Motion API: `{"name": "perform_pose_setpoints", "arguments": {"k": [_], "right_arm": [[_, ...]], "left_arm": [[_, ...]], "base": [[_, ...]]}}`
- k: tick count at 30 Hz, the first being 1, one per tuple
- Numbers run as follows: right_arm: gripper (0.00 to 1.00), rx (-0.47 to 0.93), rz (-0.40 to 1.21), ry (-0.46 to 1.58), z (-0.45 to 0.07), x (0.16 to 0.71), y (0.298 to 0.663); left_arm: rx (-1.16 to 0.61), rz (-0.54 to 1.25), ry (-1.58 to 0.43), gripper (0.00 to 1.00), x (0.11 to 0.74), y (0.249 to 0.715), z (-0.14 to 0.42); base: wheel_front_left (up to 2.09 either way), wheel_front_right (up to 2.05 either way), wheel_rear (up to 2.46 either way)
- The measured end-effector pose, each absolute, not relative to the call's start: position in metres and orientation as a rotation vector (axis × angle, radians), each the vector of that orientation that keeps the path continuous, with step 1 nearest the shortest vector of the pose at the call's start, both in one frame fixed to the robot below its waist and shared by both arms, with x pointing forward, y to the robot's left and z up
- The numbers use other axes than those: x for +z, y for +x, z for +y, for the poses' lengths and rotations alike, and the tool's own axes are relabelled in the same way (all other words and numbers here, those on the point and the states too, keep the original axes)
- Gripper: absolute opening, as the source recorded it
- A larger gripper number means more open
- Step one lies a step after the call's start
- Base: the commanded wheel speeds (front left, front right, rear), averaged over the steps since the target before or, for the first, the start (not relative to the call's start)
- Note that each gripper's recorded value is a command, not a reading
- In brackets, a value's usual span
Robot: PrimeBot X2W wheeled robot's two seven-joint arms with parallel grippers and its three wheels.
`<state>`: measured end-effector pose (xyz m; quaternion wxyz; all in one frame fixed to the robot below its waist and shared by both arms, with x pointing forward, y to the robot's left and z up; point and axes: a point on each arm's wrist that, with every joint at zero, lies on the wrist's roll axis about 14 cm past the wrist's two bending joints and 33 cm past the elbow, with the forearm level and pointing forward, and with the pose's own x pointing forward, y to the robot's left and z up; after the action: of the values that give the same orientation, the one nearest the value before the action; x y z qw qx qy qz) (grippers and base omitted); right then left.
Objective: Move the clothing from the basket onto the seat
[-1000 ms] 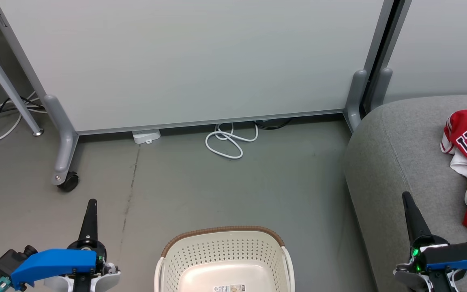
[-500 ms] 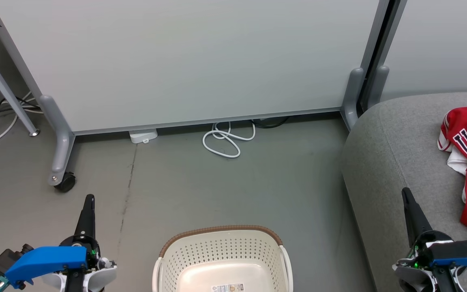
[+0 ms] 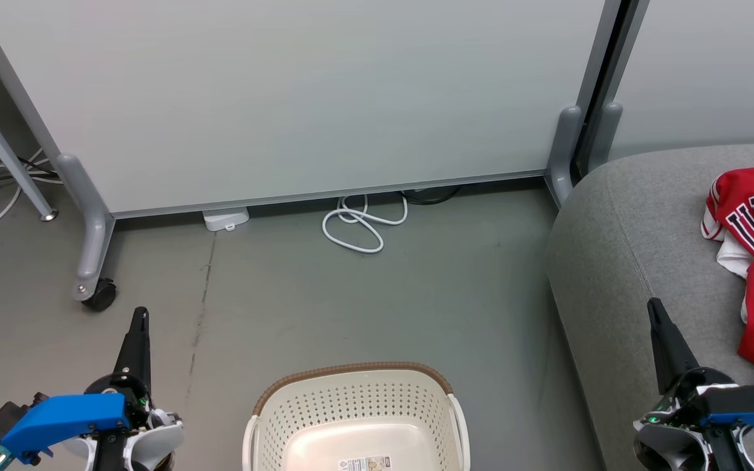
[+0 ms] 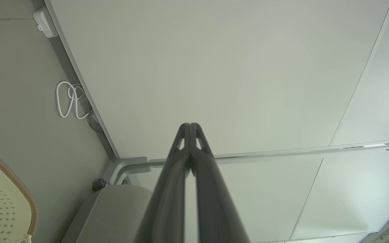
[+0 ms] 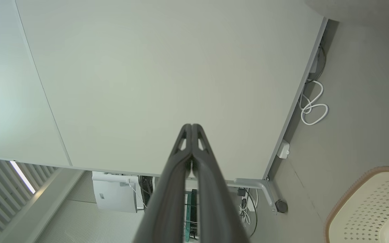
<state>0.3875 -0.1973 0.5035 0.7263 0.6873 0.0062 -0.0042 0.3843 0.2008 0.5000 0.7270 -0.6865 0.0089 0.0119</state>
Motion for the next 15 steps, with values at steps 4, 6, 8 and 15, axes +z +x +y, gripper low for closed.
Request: {"name": "perform_pose_setpoints", "arguments": {"k": [4,6,8,15], "right_arm": [[0.0,-0.009,0.011,1.543,-0.1983,0.5037,0.3874],[0.0,-0.007,0.011,1.557,-0.1984,0.5038,0.3873],[0.0,-0.008,0.01,1.57,-0.199,0.5037,0.3871],[0.0,-0.006,0.008,1.576,-0.1991,0.5044,0.3876]], "left_arm": [[0.021,0.017,-1.541,0.0,0.5012,0.3857,0.2007],[0.017,0.015,-1.554,0.0,0.5019,0.3863,0.2004],[0.015,0.014,-1.567,0.0,0.5023,0.3868,0.2003],[0.01,0.009,-1.573,0.0,0.5037,0.3876,0.2003]], "base": [[0.0,0.0,0.0],[0.0,0.0,0.0],[0.0,0.0,0.0],[0.0,0.0,0.0]]}}
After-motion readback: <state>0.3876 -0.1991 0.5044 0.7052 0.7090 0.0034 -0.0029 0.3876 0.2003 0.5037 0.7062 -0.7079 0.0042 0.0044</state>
